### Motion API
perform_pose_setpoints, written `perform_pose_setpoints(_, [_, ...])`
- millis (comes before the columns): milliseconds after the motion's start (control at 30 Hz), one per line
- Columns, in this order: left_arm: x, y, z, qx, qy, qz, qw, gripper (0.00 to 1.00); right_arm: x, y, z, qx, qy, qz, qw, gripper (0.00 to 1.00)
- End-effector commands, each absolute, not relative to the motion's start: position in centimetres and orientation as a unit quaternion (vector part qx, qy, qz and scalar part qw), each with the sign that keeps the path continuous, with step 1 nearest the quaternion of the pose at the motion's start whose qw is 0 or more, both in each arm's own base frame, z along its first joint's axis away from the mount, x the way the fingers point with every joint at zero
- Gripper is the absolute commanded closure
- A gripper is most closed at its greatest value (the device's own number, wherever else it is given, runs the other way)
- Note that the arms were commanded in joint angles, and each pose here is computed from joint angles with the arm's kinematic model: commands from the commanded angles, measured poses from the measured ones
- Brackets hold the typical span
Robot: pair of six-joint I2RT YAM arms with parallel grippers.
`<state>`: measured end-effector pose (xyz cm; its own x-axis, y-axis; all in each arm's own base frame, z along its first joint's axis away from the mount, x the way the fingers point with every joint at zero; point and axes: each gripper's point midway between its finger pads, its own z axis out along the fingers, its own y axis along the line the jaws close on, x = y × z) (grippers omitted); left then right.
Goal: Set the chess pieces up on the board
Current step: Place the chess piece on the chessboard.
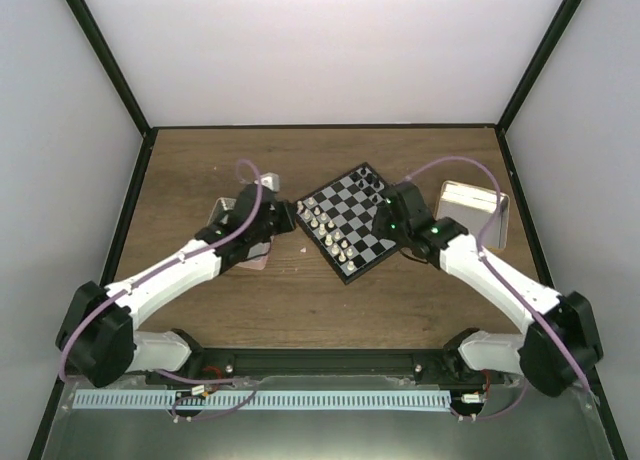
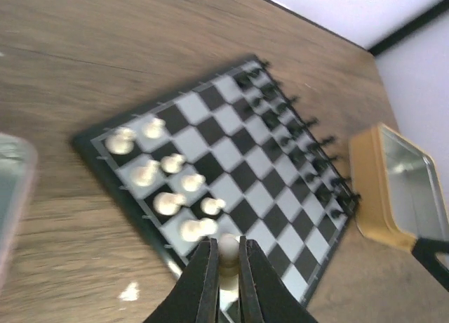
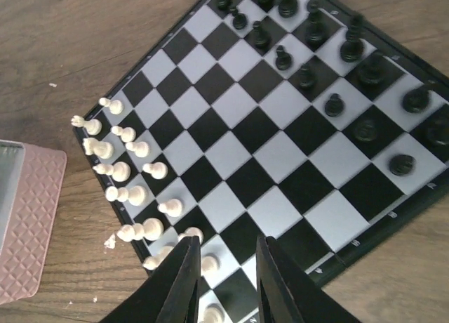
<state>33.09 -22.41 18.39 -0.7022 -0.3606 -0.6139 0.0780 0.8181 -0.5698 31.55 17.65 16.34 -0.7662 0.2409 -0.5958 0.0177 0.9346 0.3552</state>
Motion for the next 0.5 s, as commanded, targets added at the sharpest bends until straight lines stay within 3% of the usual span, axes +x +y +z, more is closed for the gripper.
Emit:
perform_pose_setpoints(0, [32.0, -28.3, 19.6, 0.038, 0.854, -0.308, 0.417, 0.96, 31.1, 15.0, 17.3, 0.119, 0.902, 0.178, 0.374, 0.77])
perform_pose_setpoints(233, [30.0, -37.4, 16.3, 0.150, 0.845, -0.310, 0.409, 0.96, 29.1, 11.6, 16.6, 0.159, 0.895, 0.162, 0.383, 0.76])
perform_pose_setpoints(467, [28.8, -42.0, 13.8, 0.189, 0.835, -0.308, 0.414, 0.96, 27.5, 8.8, 16.9, 0.186, 0.886, 0.153, 0.397, 0.75])
